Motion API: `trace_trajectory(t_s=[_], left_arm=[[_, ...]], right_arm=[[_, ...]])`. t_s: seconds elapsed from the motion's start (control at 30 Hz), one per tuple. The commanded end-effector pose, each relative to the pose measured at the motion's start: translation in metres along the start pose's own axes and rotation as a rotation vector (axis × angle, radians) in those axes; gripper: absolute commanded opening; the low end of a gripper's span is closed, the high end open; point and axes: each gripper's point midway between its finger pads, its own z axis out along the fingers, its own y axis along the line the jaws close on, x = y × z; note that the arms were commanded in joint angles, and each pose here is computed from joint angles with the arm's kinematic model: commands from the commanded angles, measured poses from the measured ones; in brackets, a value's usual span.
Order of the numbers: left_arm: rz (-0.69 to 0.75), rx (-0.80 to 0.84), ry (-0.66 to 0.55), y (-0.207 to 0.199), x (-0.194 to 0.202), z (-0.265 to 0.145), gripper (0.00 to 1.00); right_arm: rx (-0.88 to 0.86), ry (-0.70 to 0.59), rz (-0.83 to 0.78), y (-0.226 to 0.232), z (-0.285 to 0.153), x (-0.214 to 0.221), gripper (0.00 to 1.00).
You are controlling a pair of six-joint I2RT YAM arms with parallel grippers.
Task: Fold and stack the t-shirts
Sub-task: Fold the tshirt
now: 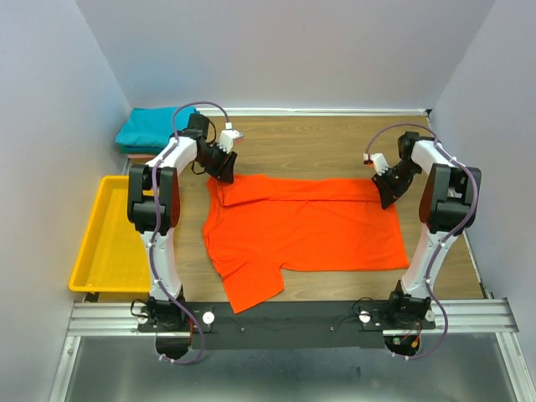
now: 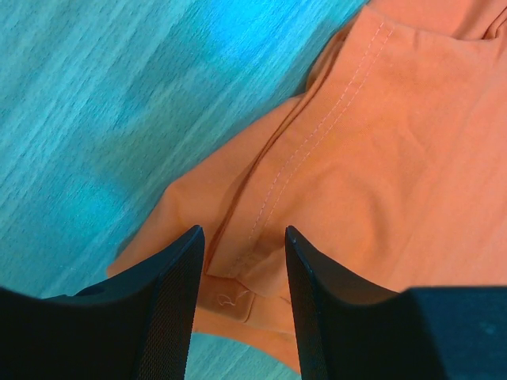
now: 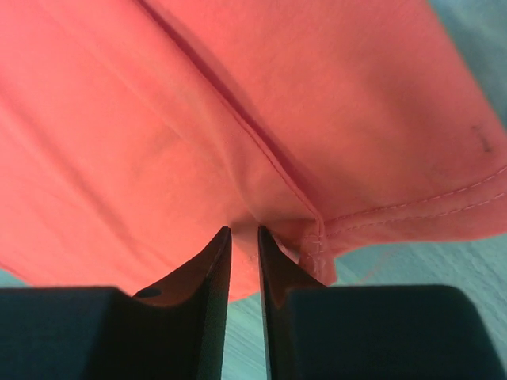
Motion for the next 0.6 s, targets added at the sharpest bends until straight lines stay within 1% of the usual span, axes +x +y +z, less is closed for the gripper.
trace_trajectory(t_s=[0.0,0.1,0.13,0.17,0.2,0.27,0.3,0.33,0.4,0.43,0.47,0.5,0.57], left_arm=[[0.009,-0.022,-0.009,0.001,-0.003,-0.007,0.52],[0.024,-0.011,-0.020,-0.005,-0.006,-0.013,0.42],[0.027,-0.007,-0.023,-0.006,-0.006,-0.015,0.37],[0.028,-0.005,-0.022,-0.007,-0.007,-0.016,0.35],[0.031,-0.008,-0.029,-0.007,-0.009,-0.018,0.34],[0.027,-0.020,-0.037,-0.005,-0.013,-0.020,0.34],[0.014,-0.024,-0.036,-0.003,-0.014,-0.019,0.34],[0.010,-0.028,-0.037,-0.002,-0.015,-0.019,0.36],[-0.013,-0.037,-0.042,0.002,-0.017,-0.018,0.38],[-0.017,-0.044,-0.041,0.005,-0.017,-0.017,0.39],[-0.018,-0.047,-0.038,0.006,-0.017,-0.017,0.39],[-0.021,-0.046,-0.028,0.007,-0.014,-0.014,0.39],[-0.018,-0.044,-0.019,0.009,-0.012,-0.014,0.38]], right_arm=[[0.075,-0.001,-0.063,-0.004,-0.021,0.003,0.25],[0.083,-0.005,-0.099,-0.001,-0.031,0.002,0.24],[0.077,-0.002,-0.107,0.000,-0.033,0.002,0.24],[0.061,0.002,-0.105,0.004,-0.035,0.002,0.25],[0.071,-0.023,-0.096,0.001,-0.043,-0.007,0.29],[0.022,-0.097,-0.063,0.007,-0.049,-0.027,0.35],[0.036,-0.160,-0.028,0.003,-0.063,-0.049,0.38],[-0.002,-0.218,-0.012,0.009,-0.066,-0.066,0.40],[-0.042,-0.268,0.030,0.019,-0.066,-0.094,0.41],[-0.045,-0.314,0.026,0.022,-0.072,-0.112,0.41],[-0.039,-0.337,0.007,0.027,-0.069,-0.130,0.41],[-0.045,-0.352,0.027,0.033,-0.067,-0.141,0.42],[-0.045,-0.369,0.014,0.042,-0.063,-0.159,0.42]])
